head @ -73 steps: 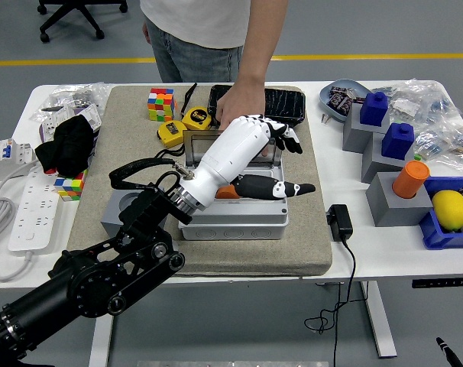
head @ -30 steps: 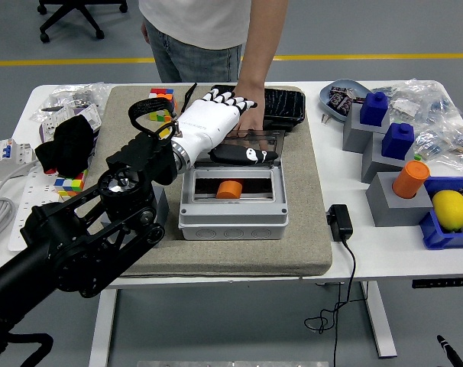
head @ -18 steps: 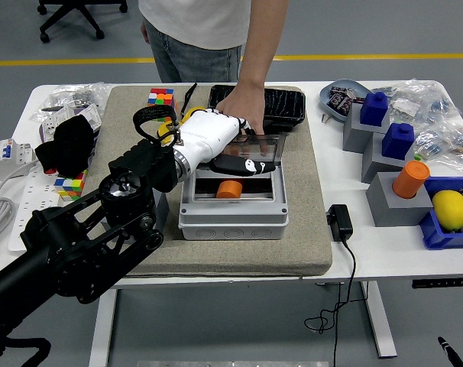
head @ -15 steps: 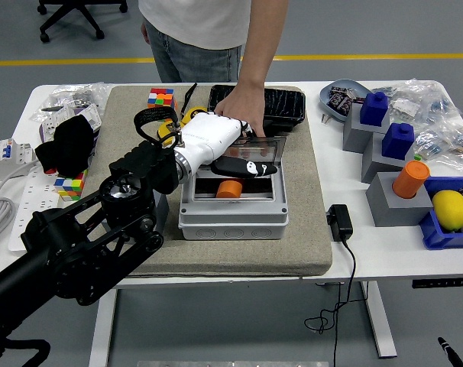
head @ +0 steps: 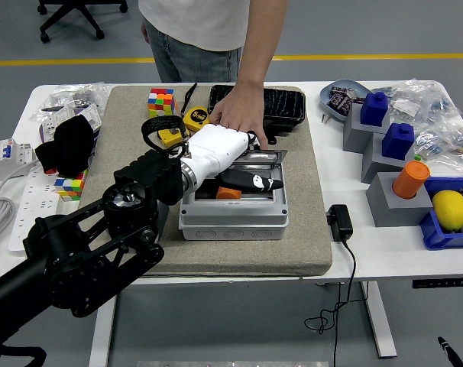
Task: Fetch the battery,place it into the box,close the lid of the box
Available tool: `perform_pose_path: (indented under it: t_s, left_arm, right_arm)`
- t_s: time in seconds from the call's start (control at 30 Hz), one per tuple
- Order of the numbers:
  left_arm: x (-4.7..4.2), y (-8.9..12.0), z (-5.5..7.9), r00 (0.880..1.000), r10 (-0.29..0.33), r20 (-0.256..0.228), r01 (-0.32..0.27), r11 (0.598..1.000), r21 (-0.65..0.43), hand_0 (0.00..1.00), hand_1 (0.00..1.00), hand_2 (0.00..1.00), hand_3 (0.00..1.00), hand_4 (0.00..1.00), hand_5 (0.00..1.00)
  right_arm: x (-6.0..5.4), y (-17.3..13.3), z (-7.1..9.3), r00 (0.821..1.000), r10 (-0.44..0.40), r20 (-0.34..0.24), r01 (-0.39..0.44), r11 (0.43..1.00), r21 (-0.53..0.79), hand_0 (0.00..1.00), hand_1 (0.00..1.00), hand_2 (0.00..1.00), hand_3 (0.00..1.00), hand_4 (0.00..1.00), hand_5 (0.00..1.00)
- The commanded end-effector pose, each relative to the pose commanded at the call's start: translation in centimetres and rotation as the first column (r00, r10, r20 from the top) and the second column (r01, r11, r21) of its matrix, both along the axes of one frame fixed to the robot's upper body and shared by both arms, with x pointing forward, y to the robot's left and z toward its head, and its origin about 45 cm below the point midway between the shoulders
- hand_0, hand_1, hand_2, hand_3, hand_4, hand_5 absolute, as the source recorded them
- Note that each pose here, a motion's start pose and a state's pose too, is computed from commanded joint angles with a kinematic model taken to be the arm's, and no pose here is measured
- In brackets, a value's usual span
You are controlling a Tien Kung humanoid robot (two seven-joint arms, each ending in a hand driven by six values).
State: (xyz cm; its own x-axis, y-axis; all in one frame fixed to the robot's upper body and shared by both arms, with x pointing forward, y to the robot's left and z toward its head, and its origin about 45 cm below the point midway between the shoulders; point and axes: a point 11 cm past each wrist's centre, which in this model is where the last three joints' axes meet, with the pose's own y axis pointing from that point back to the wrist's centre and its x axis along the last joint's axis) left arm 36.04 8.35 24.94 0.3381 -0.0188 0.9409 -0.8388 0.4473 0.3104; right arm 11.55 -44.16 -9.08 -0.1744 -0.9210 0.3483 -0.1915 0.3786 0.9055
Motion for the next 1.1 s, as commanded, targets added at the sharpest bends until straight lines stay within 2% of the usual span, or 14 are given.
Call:
perform_pose_path:
  t_s: [0.3,0.53,0.67,0.77,0.83,0.9,1.0,1.03,1.1]
  left_arm:
    - [-1.85,-0.7,-1.2,0.998,-0.032,-0.061,0.034,0.999,0.039,0.725,0.719,0.73,0.734,0.998,0.998]
    - [-2.27,-0.9,-1.5,0.997,-0.045,-0.069,0.048,0.998,0.04,0.717,0.718,0.73,0.736,0.998,0.998]
    - [-1.99,-0.9,-0.8,0.998,-0.046,-0.033,0.046,0.999,0.01,0.719,0.715,0.729,0.732,0.998,0.998]
    - [-1.52,-0.6,0.2,0.999,-0.041,0.014,0.041,0.997,-0.061,0.719,0.715,0.729,0.732,0.998,0.998]
    - [-1.32,-0.5,1.0,0.999,-0.043,0.03,0.047,0.988,-0.149,0.719,0.715,0.729,0.732,0.998,0.998]
    - [-1.23,-0.4,1.5,0.998,-0.06,0.013,0.061,0.959,-0.278,0.716,0.713,0.717,0.719,0.998,0.998]
    - [-1.23,0.3,2.5,0.997,-0.078,0.0,0.069,0.878,-0.474,0.716,0.713,0.717,0.719,0.998,0.998]
    - [-1.28,0.4,2.9,0.996,-0.091,-0.001,0.077,0.848,-0.525,0.716,0.713,0.717,0.719,0.998,0.998]
    - [-1.27,1.5,3.9,0.996,-0.093,0.004,0.073,0.758,-0.648,0.729,0.729,0.721,0.713,0.998,0.998]
  right_arm:
    - [0.1,0.1,0.0,1.0,-0.001,0.004,0.001,1.0,0.002,0.715,0.661,0.688,0.736,0.998,0.998]
    - [0.1,0.1,0.0,1.0,-0.003,0.003,0.003,1.0,0.002,0.715,0.661,0.688,0.736,0.998,0.998]
    - [0.1,0.1,0.0,1.0,-0.004,0.004,0.004,1.0,0.002,0.715,0.661,0.688,0.736,0.998,0.998]
    - [0.1,0.2,0.0,1.0,-0.005,0.004,0.005,1.0,0.003,0.715,0.661,0.688,0.736,0.998,0.998]
    - [0.0,0.2,-0.1,1.0,-0.006,0.004,0.006,1.0,0.004,0.715,0.661,0.688,0.736,0.998,0.998]
    - [0.0,0.3,-0.1,1.0,-0.006,0.003,0.006,1.0,0.005,0.715,0.661,0.688,0.736,0.998,0.998]
    - [-0.1,0.4,-0.2,1.0,-0.006,0.0,0.006,1.0,0.009,0.715,0.661,0.688,0.736,0.998,0.998]
    - [-0.2,0.5,-0.2,1.0,-0.005,-0.001,0.005,1.0,0.009,0.715,0.661,0.688,0.736,0.998,0.998]
    - [-0.2,0.5,-0.2,1.0,-0.005,-0.003,0.005,1.0,0.01,0.715,0.661,0.688,0.736,0.998,0.998]
